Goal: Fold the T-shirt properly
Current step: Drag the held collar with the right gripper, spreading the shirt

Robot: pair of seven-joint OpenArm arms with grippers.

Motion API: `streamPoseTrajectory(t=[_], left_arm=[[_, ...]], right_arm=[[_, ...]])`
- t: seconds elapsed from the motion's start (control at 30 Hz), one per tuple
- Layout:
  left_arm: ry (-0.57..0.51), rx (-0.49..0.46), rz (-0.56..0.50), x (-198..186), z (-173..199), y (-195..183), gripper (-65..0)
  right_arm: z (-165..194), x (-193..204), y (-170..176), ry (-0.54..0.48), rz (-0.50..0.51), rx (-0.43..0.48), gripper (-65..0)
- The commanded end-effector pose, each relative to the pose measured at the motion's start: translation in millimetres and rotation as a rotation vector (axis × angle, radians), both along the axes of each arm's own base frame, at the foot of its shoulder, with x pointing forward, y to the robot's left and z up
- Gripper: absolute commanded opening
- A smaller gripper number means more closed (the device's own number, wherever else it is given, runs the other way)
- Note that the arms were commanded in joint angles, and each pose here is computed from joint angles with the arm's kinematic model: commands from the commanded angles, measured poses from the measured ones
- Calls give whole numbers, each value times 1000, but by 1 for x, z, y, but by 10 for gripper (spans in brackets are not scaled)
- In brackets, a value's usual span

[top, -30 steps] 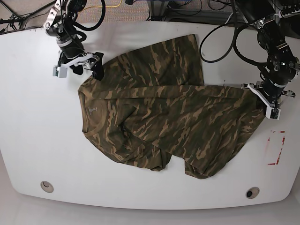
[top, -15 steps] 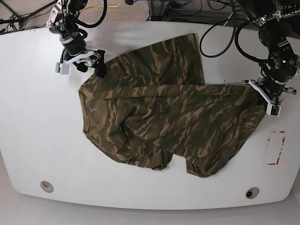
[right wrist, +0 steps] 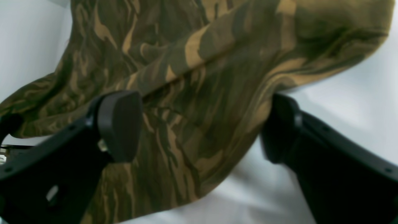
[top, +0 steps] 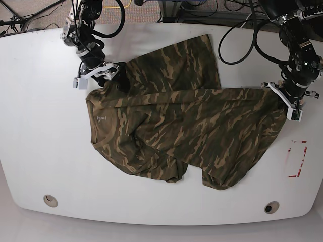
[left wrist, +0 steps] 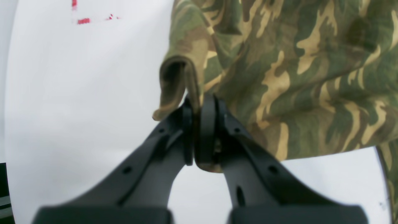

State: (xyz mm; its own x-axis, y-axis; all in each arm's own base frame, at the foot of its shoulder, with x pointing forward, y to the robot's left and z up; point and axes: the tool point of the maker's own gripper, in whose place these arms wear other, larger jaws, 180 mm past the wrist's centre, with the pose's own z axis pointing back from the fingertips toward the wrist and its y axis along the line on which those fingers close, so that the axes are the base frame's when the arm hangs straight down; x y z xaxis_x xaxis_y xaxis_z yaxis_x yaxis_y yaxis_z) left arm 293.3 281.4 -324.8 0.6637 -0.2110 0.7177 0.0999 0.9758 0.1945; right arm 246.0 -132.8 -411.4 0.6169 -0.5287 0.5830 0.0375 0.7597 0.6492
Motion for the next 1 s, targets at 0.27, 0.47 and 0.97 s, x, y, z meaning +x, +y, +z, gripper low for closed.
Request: streamPoseTrajectory(t=[0.27, 0.47, 0.97], left_arm=[[-41, 12, -6, 5, 12, 2, -650], [-41, 12, -6, 5, 12, 2, -650], [-37, 12, -11, 5, 11, 0, -650]], right_arm=[[-37, -15, 1, 150, 24, -7, -438], [-38, -18, -8, 156, 34, -31, -601], [-17, -53, -45, 190, 103, -195, -650]])
